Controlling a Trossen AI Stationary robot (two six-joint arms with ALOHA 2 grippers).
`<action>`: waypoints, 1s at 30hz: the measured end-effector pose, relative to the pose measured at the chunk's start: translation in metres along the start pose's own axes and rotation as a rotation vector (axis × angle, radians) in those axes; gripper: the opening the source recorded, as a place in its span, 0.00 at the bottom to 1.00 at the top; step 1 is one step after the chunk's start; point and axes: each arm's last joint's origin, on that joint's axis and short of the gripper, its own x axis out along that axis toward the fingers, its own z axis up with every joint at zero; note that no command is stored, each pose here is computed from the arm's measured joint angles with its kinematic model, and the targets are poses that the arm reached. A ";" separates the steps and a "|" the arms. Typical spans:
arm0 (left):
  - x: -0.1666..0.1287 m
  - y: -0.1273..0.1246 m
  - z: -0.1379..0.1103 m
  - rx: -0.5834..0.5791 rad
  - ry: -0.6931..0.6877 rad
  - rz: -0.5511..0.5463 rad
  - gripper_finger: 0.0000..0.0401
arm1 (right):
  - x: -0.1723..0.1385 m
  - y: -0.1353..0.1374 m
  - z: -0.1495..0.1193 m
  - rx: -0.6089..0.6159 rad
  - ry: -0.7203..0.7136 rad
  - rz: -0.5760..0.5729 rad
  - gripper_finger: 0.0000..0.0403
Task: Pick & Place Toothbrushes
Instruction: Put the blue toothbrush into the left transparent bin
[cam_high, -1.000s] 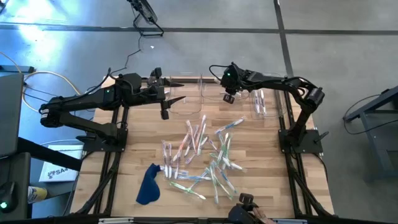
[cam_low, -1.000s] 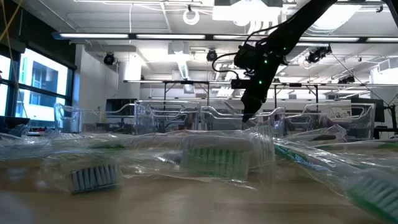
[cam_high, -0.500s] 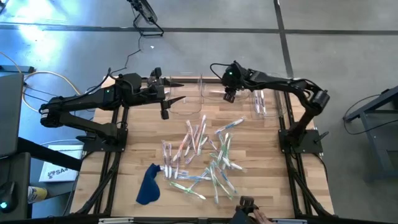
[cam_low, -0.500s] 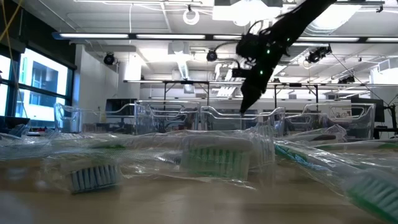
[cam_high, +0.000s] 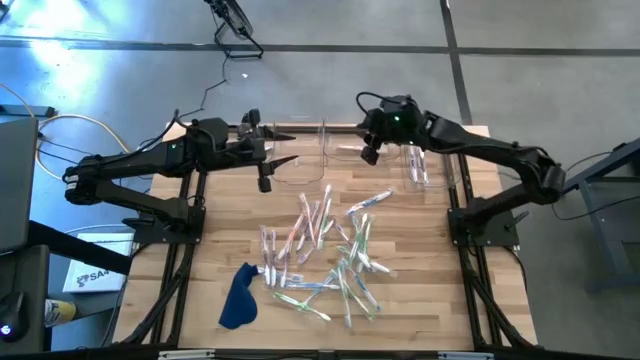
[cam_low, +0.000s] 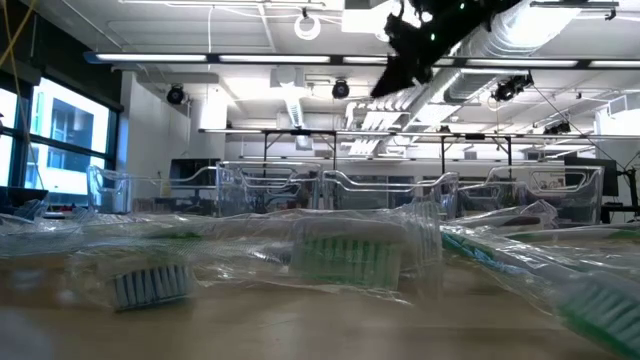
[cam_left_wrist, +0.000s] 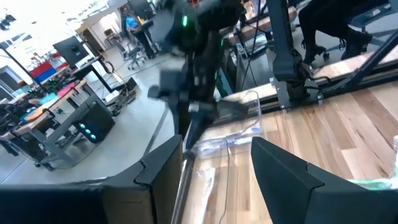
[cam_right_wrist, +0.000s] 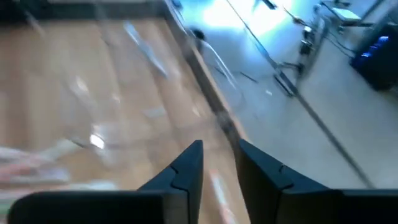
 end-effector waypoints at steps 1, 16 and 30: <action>0.000 0.000 -0.001 0.001 0.005 -0.002 0.47 | -0.004 0.004 0.003 0.030 -0.024 0.020 0.18; 0.000 0.000 -0.003 0.032 0.052 0.038 0.47 | -0.039 0.065 0.030 0.085 -0.234 0.281 0.01; 0.017 -0.018 -0.035 0.054 0.000 0.044 0.47 | -0.081 0.086 0.034 0.088 -0.281 0.255 0.00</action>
